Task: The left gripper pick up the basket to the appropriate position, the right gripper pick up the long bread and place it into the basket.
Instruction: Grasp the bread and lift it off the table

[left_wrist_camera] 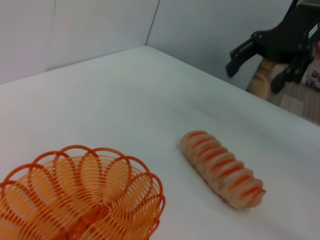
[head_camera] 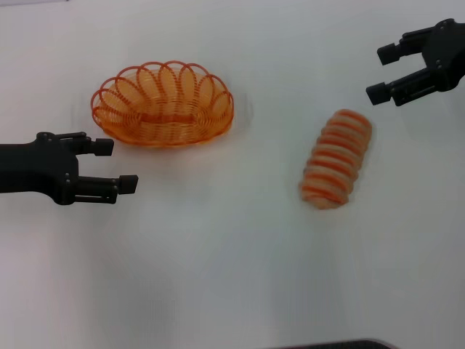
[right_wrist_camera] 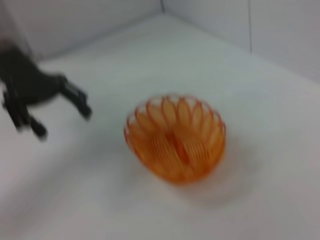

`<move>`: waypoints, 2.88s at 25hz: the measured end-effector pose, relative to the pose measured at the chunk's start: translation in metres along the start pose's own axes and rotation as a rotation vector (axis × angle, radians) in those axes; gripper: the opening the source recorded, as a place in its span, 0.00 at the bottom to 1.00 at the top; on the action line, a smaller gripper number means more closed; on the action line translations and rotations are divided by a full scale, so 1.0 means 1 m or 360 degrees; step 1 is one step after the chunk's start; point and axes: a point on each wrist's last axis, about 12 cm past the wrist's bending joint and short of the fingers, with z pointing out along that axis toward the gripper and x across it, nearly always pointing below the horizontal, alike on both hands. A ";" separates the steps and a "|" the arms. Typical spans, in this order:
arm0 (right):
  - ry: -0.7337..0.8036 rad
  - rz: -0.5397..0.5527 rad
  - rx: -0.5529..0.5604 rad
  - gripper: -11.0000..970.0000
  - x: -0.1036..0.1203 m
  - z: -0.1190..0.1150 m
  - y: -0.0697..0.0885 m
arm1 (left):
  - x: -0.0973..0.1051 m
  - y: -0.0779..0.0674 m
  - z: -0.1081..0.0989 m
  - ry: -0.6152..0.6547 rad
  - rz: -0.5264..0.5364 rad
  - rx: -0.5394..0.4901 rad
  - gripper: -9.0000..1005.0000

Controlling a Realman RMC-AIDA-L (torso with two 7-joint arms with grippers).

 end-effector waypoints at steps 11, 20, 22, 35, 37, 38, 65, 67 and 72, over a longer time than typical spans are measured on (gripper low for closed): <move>0.0583 -0.0255 0.0111 0.97 -0.040 0.034 -0.009 | -0.005 0.004 0.002 -0.0011 -0.0016 -0.0031 0.88; 0.0511 -0.0049 0.0152 0.96 -0.051 0.042 -0.008 | -0.007 0.008 0.004 -0.0017 -0.0052 -0.0082 0.88; 0.0448 0.0104 0.0195 0.96 -0.053 0.041 -0.010 | -0.007 0.008 0.004 -0.0019 -0.0062 -0.0087 0.88; 0.0322 0.0980 0.0128 0.95 -0.052 0.035 -0.002 | -0.008 0.011 0.003 -0.0016 -0.0085 -0.0111 0.88; 0.0329 0.1075 0.0130 0.95 -0.049 0.034 -0.002 | -0.008 0.011 0.003 -0.0013 -0.0083 -0.0118 0.88; 0.0335 0.1102 0.0133 0.95 -0.048 0.034 -0.002 | -0.009 0.011 0.003 -0.0011 -0.0081 -0.0123 0.88; 0.0693 0.1662 0.0219 0.92 -0.013 0.061 -0.004 | -0.014 0.020 0.001 0.0115 0.0024 -0.0281 0.88; 0.0712 0.1663 0.0243 0.92 -0.014 0.061 -0.005 | -0.015 0.019 0.003 0.0119 0.0028 -0.0274 0.88; 0.0736 0.1690 0.0310 0.92 -0.013 0.061 -0.007 | -0.016 0.018 0.005 0.0118 0.0032 -0.0270 0.88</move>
